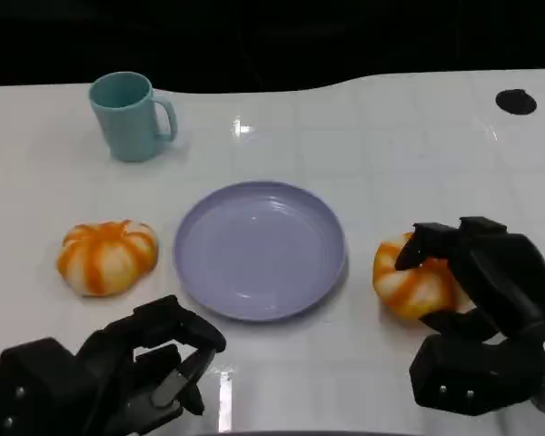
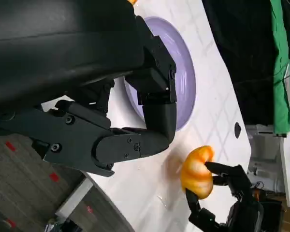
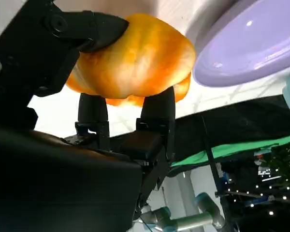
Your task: Grasp the bread from the table and place it into the plate.
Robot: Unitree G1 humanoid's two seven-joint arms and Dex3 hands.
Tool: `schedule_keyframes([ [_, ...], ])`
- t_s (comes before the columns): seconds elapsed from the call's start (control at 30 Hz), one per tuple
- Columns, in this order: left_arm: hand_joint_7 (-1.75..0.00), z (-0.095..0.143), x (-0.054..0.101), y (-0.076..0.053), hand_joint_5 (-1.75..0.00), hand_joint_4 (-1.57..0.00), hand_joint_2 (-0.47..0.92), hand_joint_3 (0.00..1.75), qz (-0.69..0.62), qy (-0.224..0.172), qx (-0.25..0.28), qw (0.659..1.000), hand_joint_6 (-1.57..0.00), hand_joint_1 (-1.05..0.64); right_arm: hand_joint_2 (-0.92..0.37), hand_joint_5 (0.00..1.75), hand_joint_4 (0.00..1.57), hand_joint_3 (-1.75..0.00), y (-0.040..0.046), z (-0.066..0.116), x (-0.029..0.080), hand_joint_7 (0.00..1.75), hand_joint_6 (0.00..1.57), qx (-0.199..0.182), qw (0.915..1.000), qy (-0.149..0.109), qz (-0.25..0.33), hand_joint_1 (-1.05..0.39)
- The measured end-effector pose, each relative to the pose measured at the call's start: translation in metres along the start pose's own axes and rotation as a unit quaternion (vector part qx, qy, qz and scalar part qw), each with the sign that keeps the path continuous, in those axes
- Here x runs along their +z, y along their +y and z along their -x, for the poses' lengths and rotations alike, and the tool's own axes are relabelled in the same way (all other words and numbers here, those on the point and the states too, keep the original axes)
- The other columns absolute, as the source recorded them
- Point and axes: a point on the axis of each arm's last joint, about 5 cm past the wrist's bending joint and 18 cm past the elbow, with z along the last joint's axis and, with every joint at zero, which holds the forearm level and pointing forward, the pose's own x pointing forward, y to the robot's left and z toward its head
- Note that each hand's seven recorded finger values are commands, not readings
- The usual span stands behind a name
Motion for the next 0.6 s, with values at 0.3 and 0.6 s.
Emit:
schedule_keyframes([
  [0.3, -1.35, 0.000, -0.001, 0.000, -1.75, -0.67, 0.92, 0.49, -0.001, 0.001, 0.000, 1.000, -0.63, -0.41, -0.37, 1.75, 0.92, -1.26, -0.0070, -0.012, 0.009, 1.75, 0.68, -0.031, 0.9977, -0.008, -0.060, -0.05],
  [0.6, -1.36, 0.000, -0.002, 0.000, -1.75, -0.68, 0.91, 0.50, 0.001, 0.004, 0.003, 1.000, -0.62, -0.38, -0.31, 1.75, 0.93, -1.37, -0.0142, -0.034, 0.036, 1.75, 0.70, -0.012, 0.9878, -0.064, -0.142, -0.04],
])
